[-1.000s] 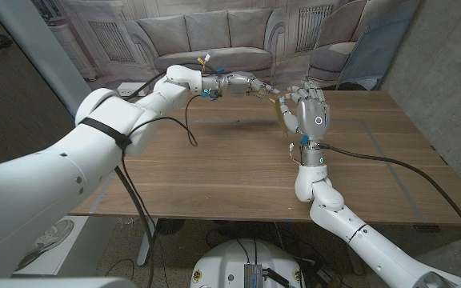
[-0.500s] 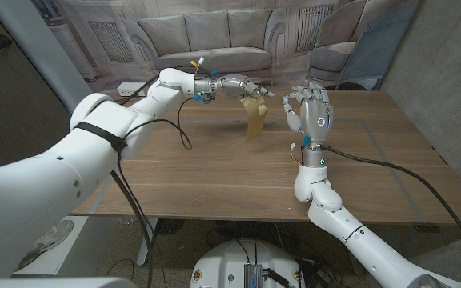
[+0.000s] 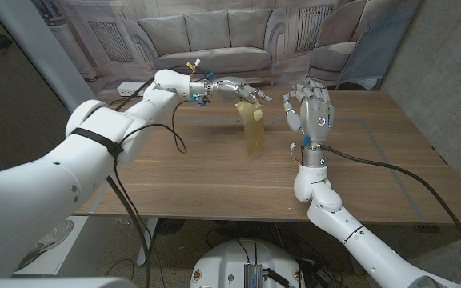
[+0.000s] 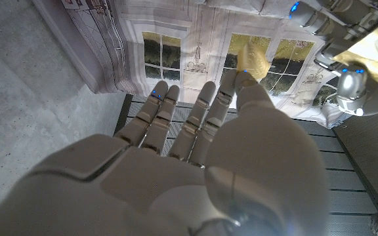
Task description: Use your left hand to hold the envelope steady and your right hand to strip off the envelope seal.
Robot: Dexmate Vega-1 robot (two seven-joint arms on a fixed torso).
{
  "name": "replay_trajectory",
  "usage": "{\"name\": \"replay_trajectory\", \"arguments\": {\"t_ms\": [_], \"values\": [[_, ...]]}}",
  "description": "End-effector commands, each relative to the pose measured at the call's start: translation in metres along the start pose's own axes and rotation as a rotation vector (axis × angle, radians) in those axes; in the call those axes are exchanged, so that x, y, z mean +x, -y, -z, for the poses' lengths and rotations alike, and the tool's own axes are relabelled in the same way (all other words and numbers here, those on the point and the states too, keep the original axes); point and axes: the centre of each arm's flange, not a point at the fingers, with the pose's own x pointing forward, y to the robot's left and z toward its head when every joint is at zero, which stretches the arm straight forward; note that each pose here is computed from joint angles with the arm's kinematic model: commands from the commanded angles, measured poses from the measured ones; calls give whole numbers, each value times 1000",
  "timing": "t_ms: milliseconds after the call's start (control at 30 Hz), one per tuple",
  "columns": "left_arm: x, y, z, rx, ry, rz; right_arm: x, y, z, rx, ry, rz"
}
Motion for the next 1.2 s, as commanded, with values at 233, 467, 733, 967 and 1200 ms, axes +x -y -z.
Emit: {"name": "replay_trajectory", "arguments": {"t_ms": [233,467,733,967,1200], "values": [[-17,15,6,11,16,-2,4,1,-4,-12,11,5],[-21,15,3,48,-31,-1,6,-1,-4,-21,3,-14],[-25,14,4,88,-95,-19,9,0,-3,-6,-4,-9],[-31,14,3,115,-132,-33,9,0,-4,-3,1,-10],[-38,15,1,130,-169,-49,10,-2,-4,9,4,-14]]}}
